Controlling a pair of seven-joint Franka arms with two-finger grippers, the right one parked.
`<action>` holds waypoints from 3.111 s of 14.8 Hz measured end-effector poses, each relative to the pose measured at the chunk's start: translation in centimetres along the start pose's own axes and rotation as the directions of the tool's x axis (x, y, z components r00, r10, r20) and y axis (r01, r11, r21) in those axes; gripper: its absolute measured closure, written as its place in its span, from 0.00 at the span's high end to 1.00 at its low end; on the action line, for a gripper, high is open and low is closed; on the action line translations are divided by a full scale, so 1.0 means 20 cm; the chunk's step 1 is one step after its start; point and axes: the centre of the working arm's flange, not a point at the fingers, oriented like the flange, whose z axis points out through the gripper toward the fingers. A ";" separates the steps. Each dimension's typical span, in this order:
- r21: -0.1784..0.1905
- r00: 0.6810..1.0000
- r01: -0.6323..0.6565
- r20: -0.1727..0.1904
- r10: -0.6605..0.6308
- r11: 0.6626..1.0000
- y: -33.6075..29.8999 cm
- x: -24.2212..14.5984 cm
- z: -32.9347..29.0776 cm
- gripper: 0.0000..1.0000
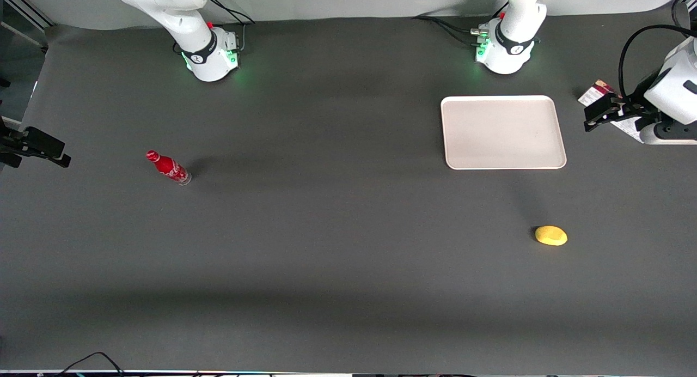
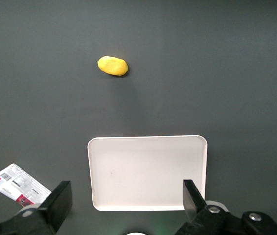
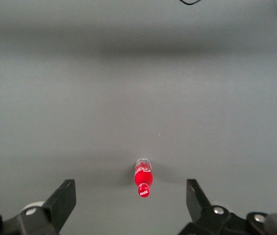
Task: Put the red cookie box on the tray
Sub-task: 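Move the left gripper toward the red-and-white cookie box beside the tray, then lower the open left gripper over the cookie box and close on it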
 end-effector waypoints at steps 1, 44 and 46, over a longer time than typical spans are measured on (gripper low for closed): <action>0.000 1.000 0.000 0.000 0.000 1.000 0.00 0.00 0.00 1.00; 0.050 0.759 0.628 0.184 -0.625 0.777 -1.88 -0.48 1.43 1.00; 0.047 0.735 0.657 0.187 -0.652 0.753 -1.92 -0.60 1.51 1.00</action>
